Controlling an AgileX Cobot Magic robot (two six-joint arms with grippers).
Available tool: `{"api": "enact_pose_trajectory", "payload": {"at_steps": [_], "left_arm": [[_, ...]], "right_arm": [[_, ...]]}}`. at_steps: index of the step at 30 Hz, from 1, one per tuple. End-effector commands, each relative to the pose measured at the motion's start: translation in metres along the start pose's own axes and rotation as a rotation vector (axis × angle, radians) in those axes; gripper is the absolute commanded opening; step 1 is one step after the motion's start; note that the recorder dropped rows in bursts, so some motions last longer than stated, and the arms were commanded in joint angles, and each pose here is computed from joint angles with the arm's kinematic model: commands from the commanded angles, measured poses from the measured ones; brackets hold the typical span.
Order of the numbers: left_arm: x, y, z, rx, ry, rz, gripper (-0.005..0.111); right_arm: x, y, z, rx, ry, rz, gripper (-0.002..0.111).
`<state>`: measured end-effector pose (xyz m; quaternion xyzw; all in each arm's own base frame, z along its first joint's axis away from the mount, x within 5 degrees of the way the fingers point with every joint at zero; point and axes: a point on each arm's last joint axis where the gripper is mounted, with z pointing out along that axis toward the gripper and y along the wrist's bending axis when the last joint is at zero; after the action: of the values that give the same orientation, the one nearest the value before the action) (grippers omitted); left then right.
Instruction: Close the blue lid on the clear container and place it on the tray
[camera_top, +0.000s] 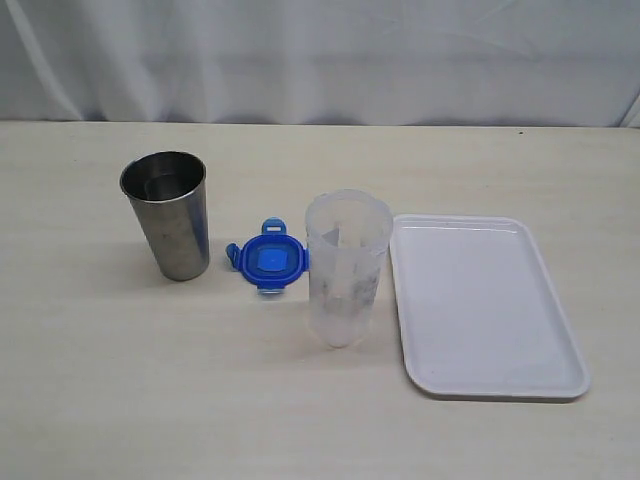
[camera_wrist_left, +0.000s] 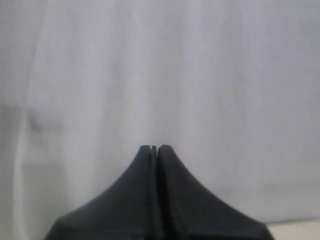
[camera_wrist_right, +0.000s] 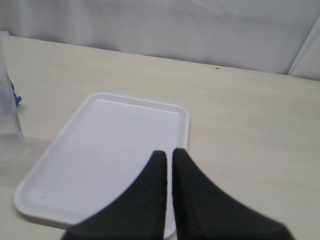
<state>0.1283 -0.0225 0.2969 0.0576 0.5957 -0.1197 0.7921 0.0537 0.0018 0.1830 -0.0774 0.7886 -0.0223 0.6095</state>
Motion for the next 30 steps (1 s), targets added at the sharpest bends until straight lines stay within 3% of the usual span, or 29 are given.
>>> {"api": "enact_pose_trajectory", "payload": {"at_steps": [1, 8, 14, 17, 21, 24, 30], "left_arm": [[0.048, 0.011, 0.052, 0.034, 0.197, -0.079, 0.0], [0.086, 0.014, 0.08, 0.104, 0.203, -0.157, 0.0], [0.112, 0.016, 0.08, 0.095, 0.348, -0.159, 0.001], [0.125, 0.012, 0.079, 0.156, 0.414, -0.135, 0.015], [0.141, 0.011, 0.078, 0.181, 0.481, -0.129, 0.061], [0.154, 0.013, 0.077, 0.199, 0.52, -0.059, 0.088], [0.18, 0.012, 0.074, 0.251, 0.593, -0.008, 0.093]], "right_arm": [[0.001, 0.0, 0.0, -0.003, -0.003, -0.003, 0.005], [0.001, 0.0, 0.0, -0.003, -0.003, -0.003, 0.005], [0.001, 0.0, 0.0, -0.003, -0.003, -0.003, 0.005], [0.001, 0.0, 0.0, -0.003, -0.003, -0.003, 0.005], [0.001, 0.0, 0.0, -0.003, -0.003, -0.003, 0.005], [0.001, 0.0, 0.0, -0.003, -0.003, -0.003, 0.005], [0.001, 0.0, 0.0, -0.003, -0.003, -0.003, 0.005]]}}
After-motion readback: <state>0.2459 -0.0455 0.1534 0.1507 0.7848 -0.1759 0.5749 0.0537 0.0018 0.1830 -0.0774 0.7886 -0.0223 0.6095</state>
